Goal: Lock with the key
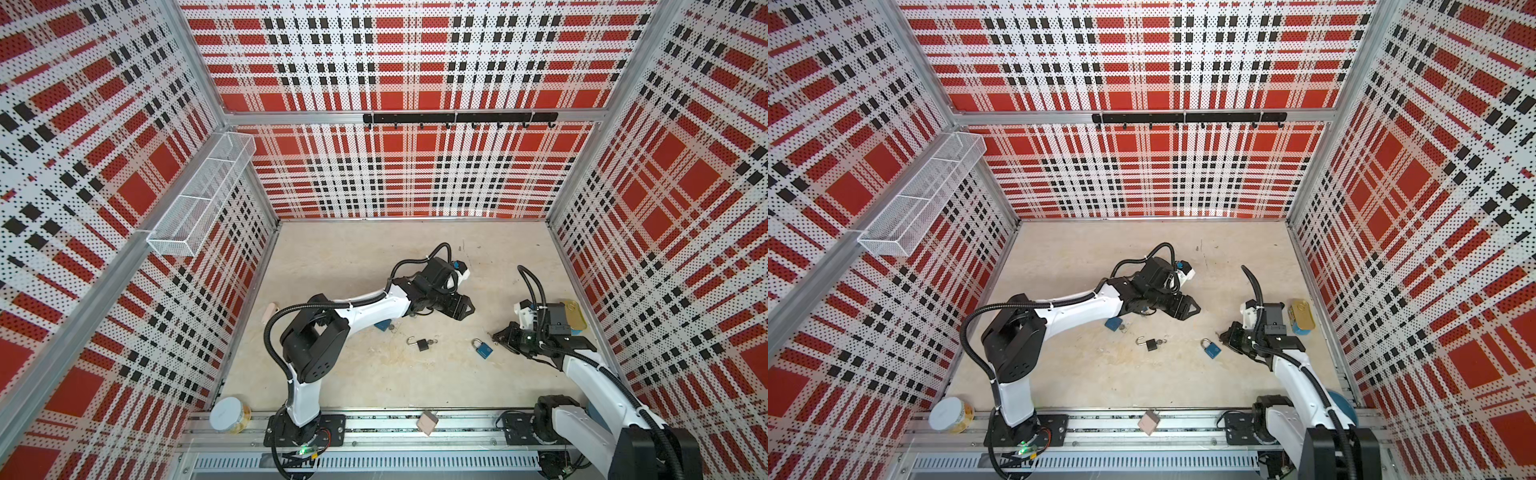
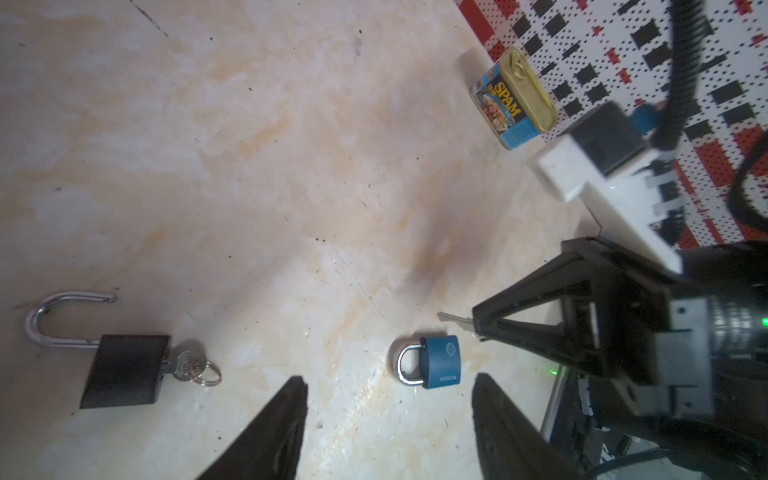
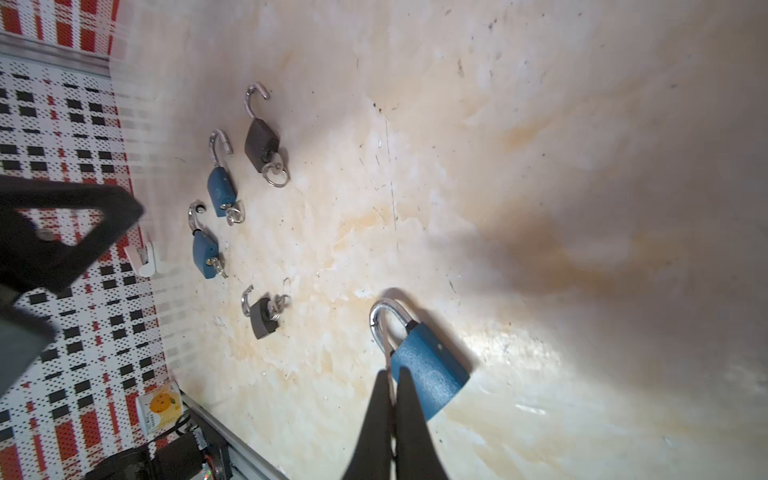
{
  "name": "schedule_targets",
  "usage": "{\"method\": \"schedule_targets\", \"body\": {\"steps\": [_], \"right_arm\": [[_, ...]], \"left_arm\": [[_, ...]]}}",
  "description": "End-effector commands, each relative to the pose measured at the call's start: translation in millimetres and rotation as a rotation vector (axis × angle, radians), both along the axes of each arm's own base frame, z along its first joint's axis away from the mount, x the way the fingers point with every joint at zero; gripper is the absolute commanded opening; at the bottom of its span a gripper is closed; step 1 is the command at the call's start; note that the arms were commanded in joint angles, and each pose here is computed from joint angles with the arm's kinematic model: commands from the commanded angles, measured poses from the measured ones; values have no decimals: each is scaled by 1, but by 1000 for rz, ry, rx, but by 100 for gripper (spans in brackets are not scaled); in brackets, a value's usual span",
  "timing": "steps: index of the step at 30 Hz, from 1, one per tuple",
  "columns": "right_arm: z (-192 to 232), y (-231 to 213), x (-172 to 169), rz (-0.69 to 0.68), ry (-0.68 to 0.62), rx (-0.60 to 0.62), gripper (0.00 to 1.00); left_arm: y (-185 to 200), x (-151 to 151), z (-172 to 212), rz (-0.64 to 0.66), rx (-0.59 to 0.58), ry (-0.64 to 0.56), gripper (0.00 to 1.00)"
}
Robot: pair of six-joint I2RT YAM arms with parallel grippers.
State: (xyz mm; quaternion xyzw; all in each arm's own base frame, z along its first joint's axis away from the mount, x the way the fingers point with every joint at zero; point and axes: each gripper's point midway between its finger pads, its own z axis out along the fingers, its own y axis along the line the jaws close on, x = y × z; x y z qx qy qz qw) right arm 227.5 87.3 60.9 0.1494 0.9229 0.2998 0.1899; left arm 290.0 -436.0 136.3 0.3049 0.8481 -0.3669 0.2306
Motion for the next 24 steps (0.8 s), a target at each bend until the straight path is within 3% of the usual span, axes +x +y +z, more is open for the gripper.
{"method": "schedule_targets", "body": {"steps": [1,19,24], "right_arm": [[-7,-3,11,4,-35,-39,0],[-28,-1,14,17,3,-71,0],[-31,-1,13,19,22,-86,5]], "left_arm": [[3,0,11,10,-36,1,66],[9,0,7,21,-46,11,66],[9,0,5,22,-43,13,66]]}}
